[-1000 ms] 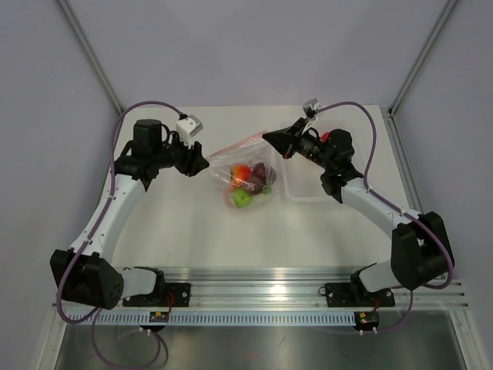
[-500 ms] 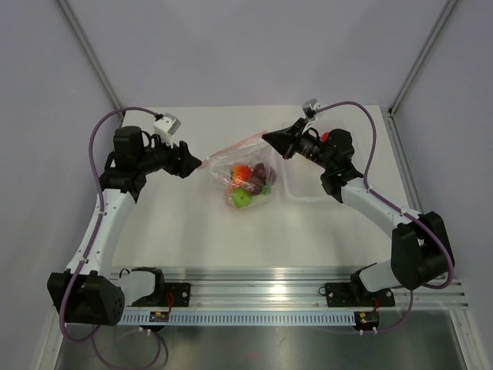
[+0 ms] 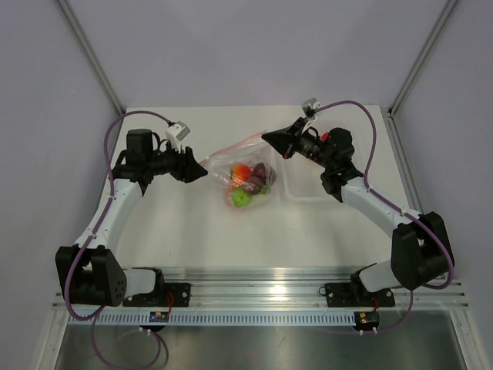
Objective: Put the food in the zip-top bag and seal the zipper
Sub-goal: Zip the zipper food storage bag at the center of the board.
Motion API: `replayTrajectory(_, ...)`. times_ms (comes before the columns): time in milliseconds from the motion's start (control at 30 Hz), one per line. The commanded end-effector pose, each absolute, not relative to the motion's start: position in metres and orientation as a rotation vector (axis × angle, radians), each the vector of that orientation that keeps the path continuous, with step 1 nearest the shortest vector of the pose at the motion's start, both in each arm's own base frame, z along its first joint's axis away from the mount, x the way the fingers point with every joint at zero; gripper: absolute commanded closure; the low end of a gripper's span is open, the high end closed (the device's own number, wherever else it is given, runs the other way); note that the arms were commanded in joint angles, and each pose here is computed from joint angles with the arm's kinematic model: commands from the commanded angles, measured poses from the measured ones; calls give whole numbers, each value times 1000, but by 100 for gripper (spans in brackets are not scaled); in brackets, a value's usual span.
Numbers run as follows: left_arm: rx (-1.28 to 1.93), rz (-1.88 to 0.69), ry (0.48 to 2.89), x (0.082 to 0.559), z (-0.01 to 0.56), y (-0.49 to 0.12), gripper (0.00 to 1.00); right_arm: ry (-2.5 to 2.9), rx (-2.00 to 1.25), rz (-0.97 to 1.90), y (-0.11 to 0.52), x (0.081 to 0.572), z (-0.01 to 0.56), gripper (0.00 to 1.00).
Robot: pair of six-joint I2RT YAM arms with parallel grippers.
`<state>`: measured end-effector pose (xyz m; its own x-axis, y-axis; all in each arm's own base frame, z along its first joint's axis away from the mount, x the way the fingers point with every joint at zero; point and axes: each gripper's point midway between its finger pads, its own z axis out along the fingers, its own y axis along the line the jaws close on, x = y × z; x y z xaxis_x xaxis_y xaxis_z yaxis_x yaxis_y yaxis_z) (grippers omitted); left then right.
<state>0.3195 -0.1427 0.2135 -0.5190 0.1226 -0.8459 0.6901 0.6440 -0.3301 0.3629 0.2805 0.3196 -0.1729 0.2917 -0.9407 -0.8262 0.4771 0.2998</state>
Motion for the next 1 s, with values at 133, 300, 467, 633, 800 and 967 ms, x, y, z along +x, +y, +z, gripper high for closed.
replayTrajectory(133, 692, -899, 1957, 320, 223, -150, 76, 1322, -518, 1068, 280, 363, 351, 100)
replayTrajectory(300, 716, -895, 1969, 317, 237, -149, 100, 1318, -512, 1069, 280, 364, 353, 100)
replayTrajectory(467, 679, -729, 1827, 321, 293, -138, 100, 1304, -508, 1064, 278, 361, 359, 100)
replayTrajectory(633, 642, -575, 1699, 312, 335, -125, 100, 1279, -470, 1021, 270, 363, 368, 100)
replayTrajectory(800, 634, -526, 1753, 313, 326, -115, 100, 1263, -400, 963, 260, 370, 368, 100)
replayTrajectory(967, 643, -556, 1779, 314, 316, -118, 100, 1281, -432, 1041, 271, 367, 357, 100)
